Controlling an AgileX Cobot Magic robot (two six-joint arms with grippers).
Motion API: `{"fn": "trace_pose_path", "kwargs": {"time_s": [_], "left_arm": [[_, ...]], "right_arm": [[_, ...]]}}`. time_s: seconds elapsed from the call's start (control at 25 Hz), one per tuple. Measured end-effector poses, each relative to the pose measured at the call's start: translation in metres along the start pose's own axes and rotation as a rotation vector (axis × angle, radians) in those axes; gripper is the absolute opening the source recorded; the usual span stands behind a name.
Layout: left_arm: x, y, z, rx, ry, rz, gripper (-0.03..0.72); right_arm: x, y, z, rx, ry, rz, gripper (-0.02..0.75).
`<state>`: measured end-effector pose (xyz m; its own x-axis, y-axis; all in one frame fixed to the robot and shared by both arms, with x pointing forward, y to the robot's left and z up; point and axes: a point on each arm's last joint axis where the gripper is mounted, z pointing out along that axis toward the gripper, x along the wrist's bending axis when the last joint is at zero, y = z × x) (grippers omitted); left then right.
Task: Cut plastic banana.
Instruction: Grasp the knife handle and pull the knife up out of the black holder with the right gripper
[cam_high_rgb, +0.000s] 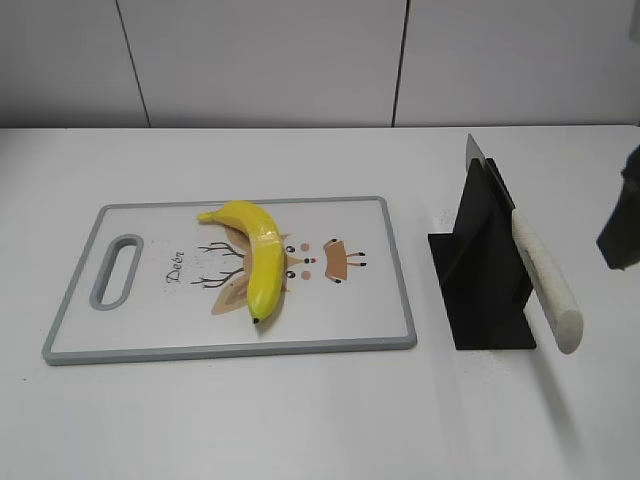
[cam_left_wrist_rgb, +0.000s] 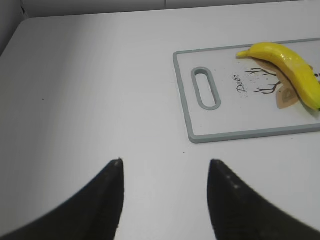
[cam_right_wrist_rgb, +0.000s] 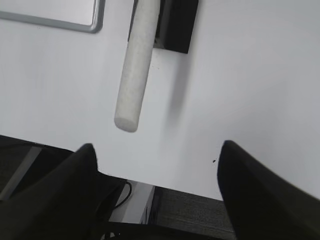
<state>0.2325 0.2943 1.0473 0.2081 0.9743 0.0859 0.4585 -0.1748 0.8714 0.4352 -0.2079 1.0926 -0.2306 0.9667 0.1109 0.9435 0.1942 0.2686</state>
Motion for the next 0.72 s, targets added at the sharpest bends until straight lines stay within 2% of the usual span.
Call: {"fn": "trace_pose_path", "kwargs": {"time_s": [0.28, 0.72], "left_arm": [[0.000, 0.000, 0.000, 0.000, 0.000, 0.000, 0.499], [0.000, 0.000, 0.000, 0.000, 0.000, 0.000, 0.499]], "right_arm": [[0.007, 0.040, 0.034, 0.024, 0.006, 0.022, 0.570], [0.006, 0.057, 0.101, 0.192, -0.035, 0.076, 0.570]]}}
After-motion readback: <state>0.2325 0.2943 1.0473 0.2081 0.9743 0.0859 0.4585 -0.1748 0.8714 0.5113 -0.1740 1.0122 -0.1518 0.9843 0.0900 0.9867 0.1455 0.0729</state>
